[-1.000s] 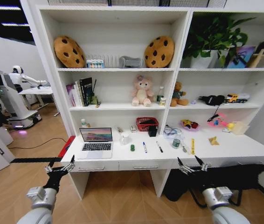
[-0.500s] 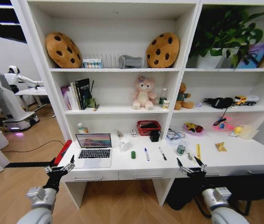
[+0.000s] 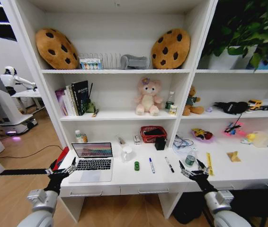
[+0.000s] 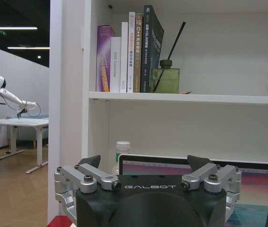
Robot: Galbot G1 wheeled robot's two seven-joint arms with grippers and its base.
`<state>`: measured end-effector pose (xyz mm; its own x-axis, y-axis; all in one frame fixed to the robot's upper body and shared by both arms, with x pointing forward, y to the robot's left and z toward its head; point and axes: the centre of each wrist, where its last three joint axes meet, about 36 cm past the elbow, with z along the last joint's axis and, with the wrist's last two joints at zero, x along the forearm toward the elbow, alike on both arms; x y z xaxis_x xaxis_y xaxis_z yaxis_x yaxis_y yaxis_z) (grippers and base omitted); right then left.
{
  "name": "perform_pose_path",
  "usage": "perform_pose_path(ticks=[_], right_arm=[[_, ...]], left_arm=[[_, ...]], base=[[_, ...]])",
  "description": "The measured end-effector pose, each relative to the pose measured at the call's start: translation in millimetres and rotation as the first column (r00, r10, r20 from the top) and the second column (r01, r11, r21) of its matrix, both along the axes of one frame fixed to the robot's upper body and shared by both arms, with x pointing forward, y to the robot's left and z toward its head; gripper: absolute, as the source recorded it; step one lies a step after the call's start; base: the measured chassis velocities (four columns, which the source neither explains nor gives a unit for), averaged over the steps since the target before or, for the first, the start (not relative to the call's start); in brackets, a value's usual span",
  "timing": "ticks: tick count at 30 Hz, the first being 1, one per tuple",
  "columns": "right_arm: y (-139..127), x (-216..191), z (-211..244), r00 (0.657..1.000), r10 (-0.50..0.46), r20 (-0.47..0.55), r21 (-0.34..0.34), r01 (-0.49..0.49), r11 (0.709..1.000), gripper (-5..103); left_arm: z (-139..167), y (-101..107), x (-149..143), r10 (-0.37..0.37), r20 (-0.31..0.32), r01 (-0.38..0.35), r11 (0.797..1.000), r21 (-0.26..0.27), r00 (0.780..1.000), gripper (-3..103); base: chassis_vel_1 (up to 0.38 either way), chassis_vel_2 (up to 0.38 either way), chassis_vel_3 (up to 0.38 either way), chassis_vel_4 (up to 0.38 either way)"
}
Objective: Organize the objects on the table.
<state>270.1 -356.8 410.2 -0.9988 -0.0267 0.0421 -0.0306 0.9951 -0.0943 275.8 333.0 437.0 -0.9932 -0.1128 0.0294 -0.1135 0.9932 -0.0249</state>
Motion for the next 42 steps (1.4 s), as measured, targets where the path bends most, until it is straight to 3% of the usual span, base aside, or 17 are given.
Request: perform_pose_path(ticks=[28,30,32,34,38,39,41,42], right_arm=[[13.0,-7.6,-10.4,1.0,-0.008,0.001,0.003,0.008,1.0,100],[16.7,-10.4,-13.5,1.0,-0.012,-0.005,0.007,0.012,1.0,100],[18.9,-12.5,-16.2,1.0,-0.016,-0.008,0.01,0.016,1.0,100],[21.5,-18.2,-24.1,0.999,-0.029,-0.019,0.013,0.029,0.999,100],[22.3,-22.1,-30.2,0.999,-0.041,-0.027,0.018,0.041,0.999,100],[22.9,-23.7,-33.6,0.998,-0.047,-0.029,0.023,0.048,0.999,100],[26.5,-25.0,-38.6,0.998,-0.06,-0.031,0.04,0.061,0.997,100],[26.5,-25.0,-38.6,0.998,-0.06,-0.031,0.04,0.061,0.997,100]], left_arm=[[-3.5,0.0,1.0,0.01,-0.005,-0.01,1.0,-0.007,1.0,101],[-2.5,-0.5,1.2,0.002,-0.004,-0.002,1.0,-0.004,1.0,91],[-1.4,-0.6,0.5,-0.01,-0.006,0.01,1.0,0.001,1.0,91],[4.0,0.4,-2.7,-0.051,-0.014,0.052,0.998,0.026,0.999,75],[9.7,3.9,-3.8,-0.087,-0.025,0.089,0.994,0.059,0.996,70],[13.1,7.9,-2.4,-0.116,-0.038,0.118,0.989,0.086,0.993,58],[20.2,16.3,2.7,-0.188,-0.077,0.198,0.969,0.15,0.979,47],[20.2,16.3,2.7,-0.188,-0.077,0.198,0.969,0.15,0.979,47]], base=[[-0.104,0.097,0.103,-0.103],[0.0,0.0,0.0,0.0],[0.0,0.0,0.0,0.0],[0.0,0.0,0.0,0.0],[0.0,0.0,0.0,0.0],[0.0,0.0,0.0,0.0],[0.0,0.0,0.0,0.0],[0.0,0.0,0.0,0.0]])
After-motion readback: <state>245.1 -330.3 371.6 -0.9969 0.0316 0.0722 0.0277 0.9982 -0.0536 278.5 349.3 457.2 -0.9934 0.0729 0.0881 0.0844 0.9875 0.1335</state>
